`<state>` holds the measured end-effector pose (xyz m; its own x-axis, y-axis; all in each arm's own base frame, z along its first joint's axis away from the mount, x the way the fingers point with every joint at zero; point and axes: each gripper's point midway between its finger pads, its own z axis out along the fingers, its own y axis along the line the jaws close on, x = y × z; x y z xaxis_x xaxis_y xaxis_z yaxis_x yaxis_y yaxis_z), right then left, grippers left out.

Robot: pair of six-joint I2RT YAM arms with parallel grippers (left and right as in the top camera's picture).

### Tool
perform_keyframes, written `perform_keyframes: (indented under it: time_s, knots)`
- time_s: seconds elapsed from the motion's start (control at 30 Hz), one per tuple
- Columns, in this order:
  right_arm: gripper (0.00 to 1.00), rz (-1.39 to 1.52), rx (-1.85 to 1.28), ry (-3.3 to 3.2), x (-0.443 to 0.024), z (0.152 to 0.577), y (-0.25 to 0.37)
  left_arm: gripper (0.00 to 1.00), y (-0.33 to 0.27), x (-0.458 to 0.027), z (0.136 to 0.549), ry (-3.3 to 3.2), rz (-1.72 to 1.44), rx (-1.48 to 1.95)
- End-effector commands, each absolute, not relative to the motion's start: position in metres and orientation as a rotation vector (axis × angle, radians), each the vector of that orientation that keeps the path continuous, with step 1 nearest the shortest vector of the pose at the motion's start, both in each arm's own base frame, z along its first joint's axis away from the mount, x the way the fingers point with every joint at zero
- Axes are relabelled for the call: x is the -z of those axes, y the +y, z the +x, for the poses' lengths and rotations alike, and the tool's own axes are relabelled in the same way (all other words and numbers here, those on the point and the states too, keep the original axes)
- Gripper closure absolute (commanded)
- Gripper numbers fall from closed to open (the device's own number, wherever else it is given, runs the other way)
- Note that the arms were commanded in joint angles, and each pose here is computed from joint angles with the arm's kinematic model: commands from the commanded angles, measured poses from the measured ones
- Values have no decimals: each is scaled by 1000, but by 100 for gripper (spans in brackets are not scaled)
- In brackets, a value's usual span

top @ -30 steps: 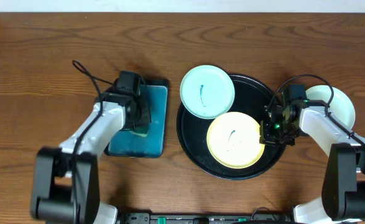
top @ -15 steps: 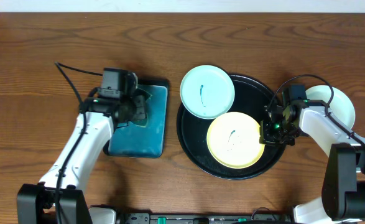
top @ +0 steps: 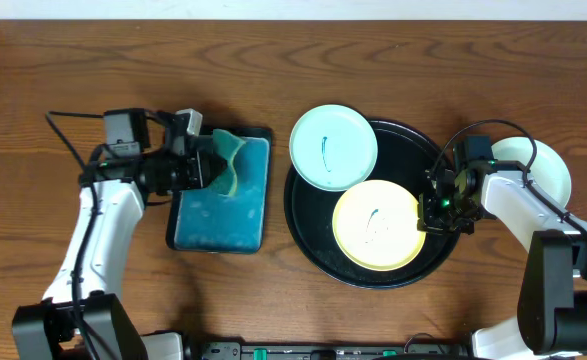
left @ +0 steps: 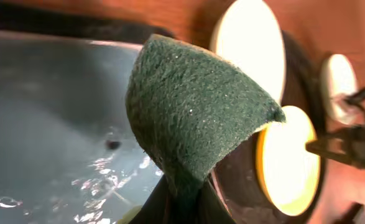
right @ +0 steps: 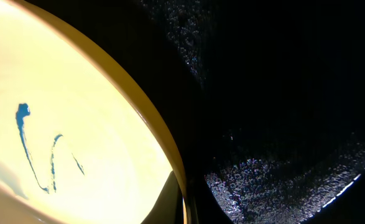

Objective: Clean dirty plates on tray and stack at the side

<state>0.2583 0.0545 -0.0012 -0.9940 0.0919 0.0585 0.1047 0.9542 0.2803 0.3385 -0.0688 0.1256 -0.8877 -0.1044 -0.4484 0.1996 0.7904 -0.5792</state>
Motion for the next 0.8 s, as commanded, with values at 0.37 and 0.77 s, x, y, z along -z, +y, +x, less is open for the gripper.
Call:
perform_keyframes:
  time_s: [0.37,0.77]
  knots:
    - [99,-143,357,-3015,15,244,51,93,-67,-153,339,2358,162,1040]
    - [99,-143,357,-3015,15,244,51,92,-67,-153,339,2358,162,1040]
